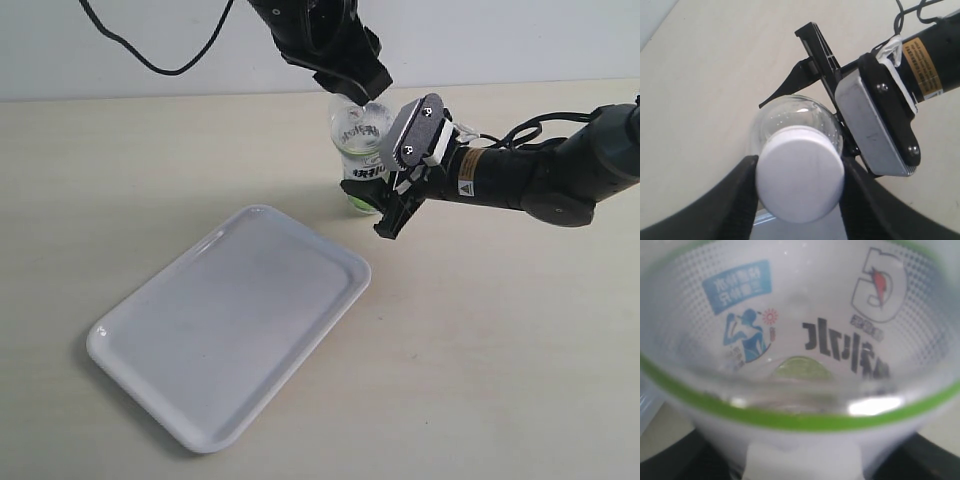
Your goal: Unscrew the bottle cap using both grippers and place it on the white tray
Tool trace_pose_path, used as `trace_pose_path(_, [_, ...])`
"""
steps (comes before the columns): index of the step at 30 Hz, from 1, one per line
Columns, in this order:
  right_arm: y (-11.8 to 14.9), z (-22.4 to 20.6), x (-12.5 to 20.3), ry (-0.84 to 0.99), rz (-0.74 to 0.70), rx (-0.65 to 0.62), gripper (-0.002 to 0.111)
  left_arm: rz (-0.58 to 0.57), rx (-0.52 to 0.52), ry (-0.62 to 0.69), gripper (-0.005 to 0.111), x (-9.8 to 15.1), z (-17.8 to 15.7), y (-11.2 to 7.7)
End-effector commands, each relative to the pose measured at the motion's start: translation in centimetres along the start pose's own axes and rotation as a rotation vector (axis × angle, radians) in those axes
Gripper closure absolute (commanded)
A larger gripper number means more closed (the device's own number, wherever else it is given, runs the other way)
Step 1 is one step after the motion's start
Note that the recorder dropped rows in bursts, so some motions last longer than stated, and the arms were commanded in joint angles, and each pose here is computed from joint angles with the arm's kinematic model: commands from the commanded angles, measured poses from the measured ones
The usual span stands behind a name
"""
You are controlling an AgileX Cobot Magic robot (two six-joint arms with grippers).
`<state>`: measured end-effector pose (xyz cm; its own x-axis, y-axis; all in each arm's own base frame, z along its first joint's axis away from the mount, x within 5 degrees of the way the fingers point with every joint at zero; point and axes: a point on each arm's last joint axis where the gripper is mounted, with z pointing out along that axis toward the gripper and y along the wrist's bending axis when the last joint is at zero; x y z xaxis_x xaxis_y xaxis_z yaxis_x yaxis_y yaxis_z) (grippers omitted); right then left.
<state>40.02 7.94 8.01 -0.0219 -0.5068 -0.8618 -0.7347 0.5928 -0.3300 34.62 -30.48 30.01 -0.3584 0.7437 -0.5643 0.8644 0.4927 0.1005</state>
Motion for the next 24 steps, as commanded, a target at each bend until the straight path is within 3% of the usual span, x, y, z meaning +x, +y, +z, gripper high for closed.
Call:
trace_pose_path(1, [-0.27,-0.12,0.49,0.061,0.012,0.018,0.108,0.016,-0.013,-0.062,0.099,-0.77,-1.58,0.03])
trace_pose_path(10, [-0.28,-0.12,0.51,0.064,0.012,0.019,0.108,0.027,-0.020,-0.074,0.049,-0.88,-1.59,0.08])
trace_pose_path(21, [-0.28,-0.12,0.51,0.064,0.012,0.019,0.108,0.027,-0.023,-0.081,0.046,-0.94,-1.59,0.11])
trace_pose_path(24, [-0.28,-0.12,0.51,0.064,0.012,0.019,0.108,0.078,-0.029,-0.089,0.046,-1.05,-2.06,0.09])
